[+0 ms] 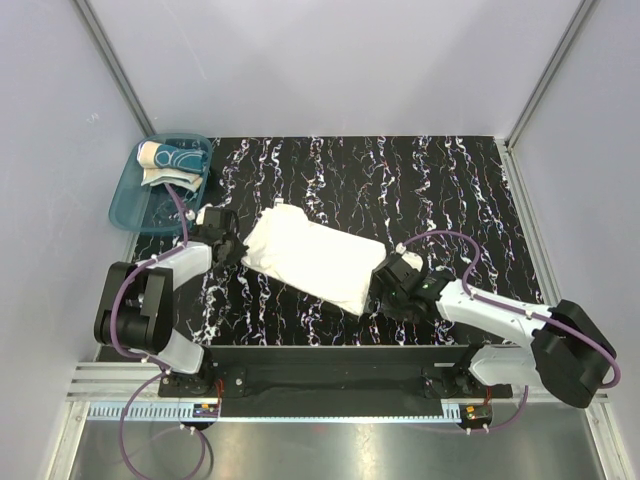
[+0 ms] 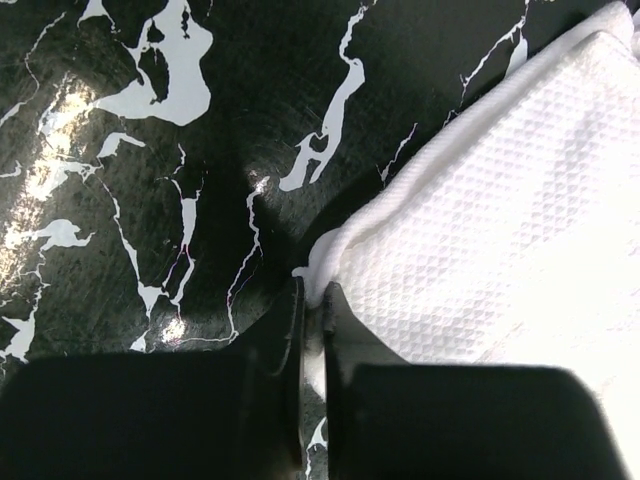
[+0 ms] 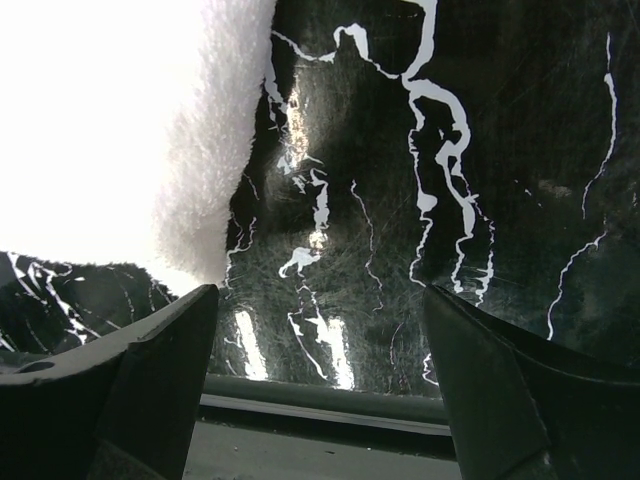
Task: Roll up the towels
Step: Fold the towel, then roll the towel
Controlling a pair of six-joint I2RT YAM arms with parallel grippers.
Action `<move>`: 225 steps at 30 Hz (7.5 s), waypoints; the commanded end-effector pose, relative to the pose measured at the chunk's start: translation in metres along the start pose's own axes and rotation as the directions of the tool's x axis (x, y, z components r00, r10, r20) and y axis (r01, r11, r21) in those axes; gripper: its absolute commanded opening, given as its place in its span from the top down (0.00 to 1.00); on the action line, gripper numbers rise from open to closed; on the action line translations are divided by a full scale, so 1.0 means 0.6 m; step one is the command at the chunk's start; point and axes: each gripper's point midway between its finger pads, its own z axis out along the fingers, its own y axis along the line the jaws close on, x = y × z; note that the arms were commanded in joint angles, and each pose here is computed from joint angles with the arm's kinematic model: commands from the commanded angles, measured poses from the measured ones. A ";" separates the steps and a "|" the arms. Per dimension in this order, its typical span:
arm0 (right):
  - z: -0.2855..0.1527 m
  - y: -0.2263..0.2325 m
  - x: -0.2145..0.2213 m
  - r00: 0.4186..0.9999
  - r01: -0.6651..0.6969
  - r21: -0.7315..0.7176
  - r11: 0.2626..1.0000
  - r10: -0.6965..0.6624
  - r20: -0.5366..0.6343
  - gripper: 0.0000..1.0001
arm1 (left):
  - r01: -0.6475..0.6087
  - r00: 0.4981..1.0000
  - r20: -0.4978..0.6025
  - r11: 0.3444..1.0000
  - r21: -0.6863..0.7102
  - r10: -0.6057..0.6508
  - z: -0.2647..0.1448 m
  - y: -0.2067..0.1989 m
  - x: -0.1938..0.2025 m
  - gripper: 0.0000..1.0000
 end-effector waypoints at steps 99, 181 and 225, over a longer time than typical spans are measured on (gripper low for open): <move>-0.043 -0.046 -0.144 0.946 -0.285 -0.120 0.951 0.299 0.127 0.20 | -0.063 0.983 -0.172 0.998 0.009 0.064 -0.076 0.024 0.005 0.57; -0.205 -0.169 -0.382 0.863 -0.367 0.079 0.927 0.308 0.400 0.08 | -0.921 0.341 0.278 0.259 0.292 0.898 -0.181 -0.326 0.561 0.58; -0.156 0.160 -0.202 0.999 0.006 -0.735 0.678 0.029 0.034 0.39 | 0.589 0.754 -0.564 0.726 0.355 -0.337 -0.197 -0.143 0.357 1.00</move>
